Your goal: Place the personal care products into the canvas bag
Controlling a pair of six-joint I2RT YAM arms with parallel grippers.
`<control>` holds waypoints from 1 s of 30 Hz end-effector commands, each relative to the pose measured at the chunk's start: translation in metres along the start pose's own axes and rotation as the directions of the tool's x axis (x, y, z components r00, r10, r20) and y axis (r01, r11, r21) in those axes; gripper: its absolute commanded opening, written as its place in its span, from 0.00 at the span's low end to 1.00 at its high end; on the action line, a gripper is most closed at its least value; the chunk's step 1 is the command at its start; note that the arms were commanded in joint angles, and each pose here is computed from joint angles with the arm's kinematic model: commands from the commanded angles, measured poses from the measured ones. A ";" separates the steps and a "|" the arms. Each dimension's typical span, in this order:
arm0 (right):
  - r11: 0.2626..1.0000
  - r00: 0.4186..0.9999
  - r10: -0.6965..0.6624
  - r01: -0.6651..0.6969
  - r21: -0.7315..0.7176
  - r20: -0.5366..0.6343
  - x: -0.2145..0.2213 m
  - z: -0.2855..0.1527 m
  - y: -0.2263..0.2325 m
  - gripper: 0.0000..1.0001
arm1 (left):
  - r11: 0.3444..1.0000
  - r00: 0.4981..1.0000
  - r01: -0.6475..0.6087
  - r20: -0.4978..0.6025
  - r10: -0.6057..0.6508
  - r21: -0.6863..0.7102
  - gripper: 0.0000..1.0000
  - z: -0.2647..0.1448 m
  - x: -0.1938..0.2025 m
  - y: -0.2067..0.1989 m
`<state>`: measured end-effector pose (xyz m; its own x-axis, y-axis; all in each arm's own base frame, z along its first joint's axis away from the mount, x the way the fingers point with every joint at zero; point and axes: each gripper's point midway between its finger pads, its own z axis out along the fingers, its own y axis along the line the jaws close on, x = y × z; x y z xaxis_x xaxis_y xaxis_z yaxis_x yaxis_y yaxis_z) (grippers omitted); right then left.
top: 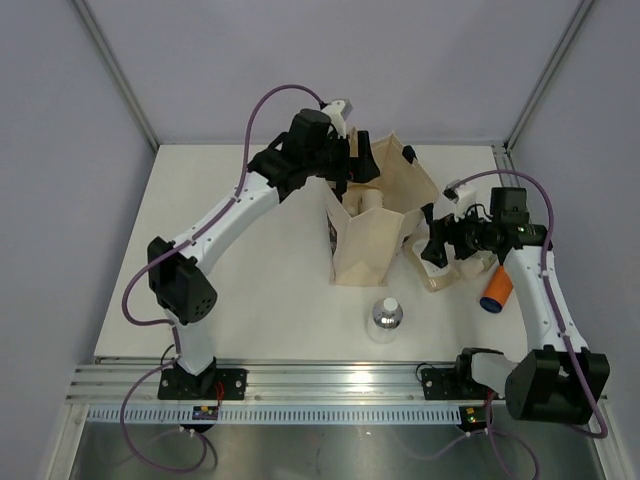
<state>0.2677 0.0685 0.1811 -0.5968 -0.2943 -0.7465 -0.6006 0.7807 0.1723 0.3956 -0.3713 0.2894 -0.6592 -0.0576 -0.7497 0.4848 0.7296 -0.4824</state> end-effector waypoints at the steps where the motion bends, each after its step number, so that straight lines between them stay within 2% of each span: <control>1: 0.979 0.994 0.111 -0.113 0.169 0.018 -0.009 0.016 -0.043 0.99 | 0.991 0.976 -0.131 0.179 0.124 0.030 0.99 -0.055 -0.055 -0.028; 7: 0.967 0.980 0.153 -0.121 0.226 -0.130 0.017 0.048 -0.074 1.00 | 0.968 0.931 -0.230 0.268 0.249 -0.100 0.99 -0.120 -0.064 -0.014; 12: 0.959 0.961 0.162 -0.100 0.265 -0.223 0.035 0.076 -0.083 1.00 | 0.958 0.910 -0.229 0.311 0.273 -0.170 0.99 -0.184 -0.029 0.007; 17: 0.938 0.925 0.192 -0.075 0.338 -0.329 0.056 0.113 -0.084 1.00 | 0.973 0.909 -0.156 0.361 0.210 -0.173 0.99 -0.222 0.021 0.029; 20: 0.875 0.893 0.248 -0.041 0.482 -0.375 0.068 0.119 -0.105 1.00 | 0.982 0.910 -0.080 0.389 0.142 -0.171 0.99 -0.240 0.054 0.044; 21: 0.869 0.887 0.260 -0.042 0.493 -0.382 0.070 0.121 -0.107 0.99 | 0.985 0.893 -0.054 0.433 0.122 -0.165 0.99 -0.256 0.056 0.045; 22: 0.865 0.881 0.269 -0.043 0.501 -0.388 0.072 0.122 -0.109 1.00 | 0.986 0.902 -0.011 0.424 0.082 -0.169 0.99 -0.252 0.072 0.055; 28: 0.873 0.854 0.277 -0.032 0.487 -0.441 0.087 0.127 -0.108 1.00 | 0.985 0.877 0.030 0.477 0.055 -0.169 0.99 -0.271 0.092 0.068; 30: 0.879 0.846 0.275 -0.028 0.477 -0.456 0.090 0.129 -0.108 0.95 | 0.984 0.876 0.022 0.477 0.067 -0.179 0.99 -0.273 0.092 0.069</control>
<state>0.3386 0.0361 0.0146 -0.9082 -0.2919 -0.3000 -0.2776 0.9565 -0.0901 0.2061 -0.1463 0.2922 -0.3370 -0.2647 -0.9035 0.3796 0.8400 -0.3877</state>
